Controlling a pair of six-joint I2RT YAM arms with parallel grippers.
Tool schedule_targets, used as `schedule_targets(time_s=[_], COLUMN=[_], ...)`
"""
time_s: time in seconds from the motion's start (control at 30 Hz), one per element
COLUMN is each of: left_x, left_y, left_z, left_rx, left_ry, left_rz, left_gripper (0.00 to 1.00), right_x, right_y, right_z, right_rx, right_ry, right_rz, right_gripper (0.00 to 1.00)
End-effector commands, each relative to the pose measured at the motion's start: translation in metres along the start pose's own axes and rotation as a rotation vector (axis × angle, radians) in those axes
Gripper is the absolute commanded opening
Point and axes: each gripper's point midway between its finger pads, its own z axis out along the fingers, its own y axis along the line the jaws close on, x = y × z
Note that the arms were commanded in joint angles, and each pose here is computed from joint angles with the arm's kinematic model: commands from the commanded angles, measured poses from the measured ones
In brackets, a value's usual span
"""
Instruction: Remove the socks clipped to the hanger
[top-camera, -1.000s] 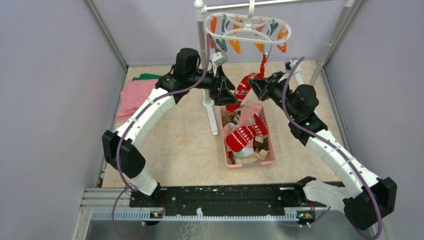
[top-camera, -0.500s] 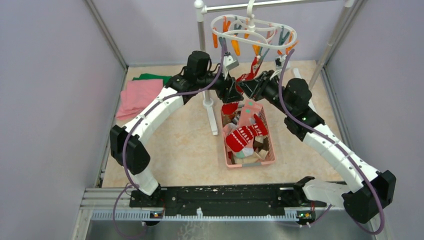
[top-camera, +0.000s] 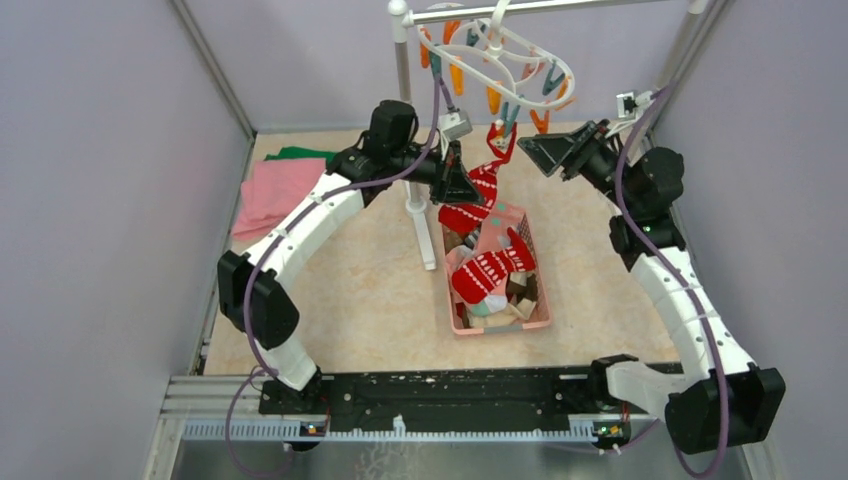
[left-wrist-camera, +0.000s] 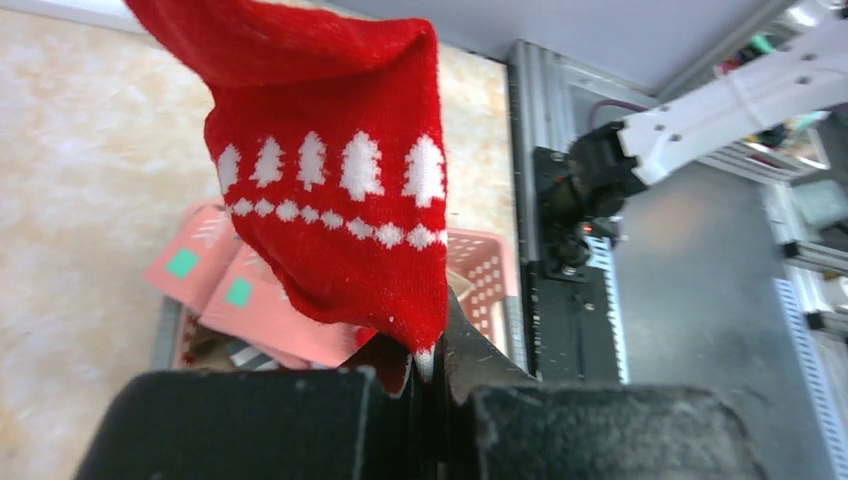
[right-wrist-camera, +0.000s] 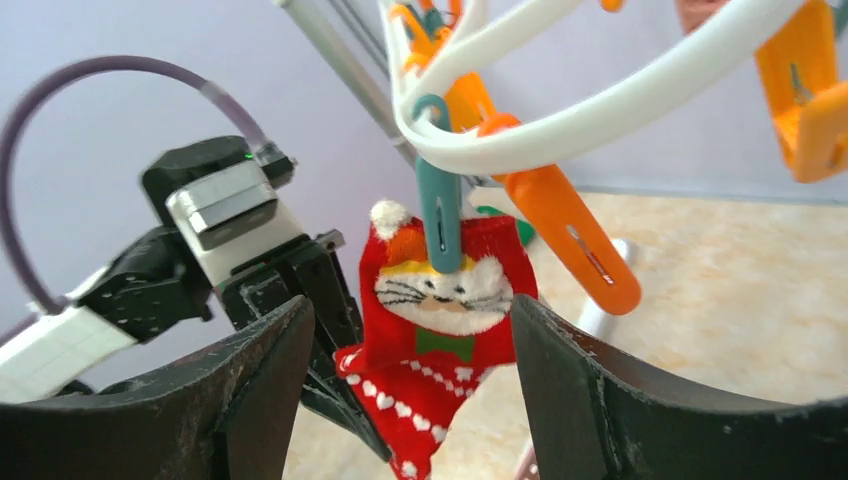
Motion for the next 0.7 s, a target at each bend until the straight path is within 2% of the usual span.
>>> schedule_targets(time_s=[0.0, 0.33, 0.53, 0.67], left_x=[-0.025, -0.023, -0.023, -0.023], left_y=[-0.061, -0.090, -0.105, -0.115], left_z=[-0.023, -0.034, -0.040, -0.046], left_rx=[0.217, 0.370, 0.454, 0.508], left_ry=[-0.048, -0.037, -0.030, -0.022], left_rz=[0.017, -0.019, -0.056, -0.064], left_gripper=[0.00, 0.00, 0.00, 0.00], right_x=[-0.015, -0.032, -0.037, -0.031], right_y=[0.045, 0.058, 0.054, 0.040], right_z=[-0.006, 0.009, 0.016, 0.022], right_rx=[-0.272, -0.462, -0.470, -0.407], right_ry=[-0.007, -0.073, -0.090, -0.079], right_rz=[0.017, 0.128, 0.135, 0.094], right_gripper=[0.72, 0.72, 0.71, 0.70])
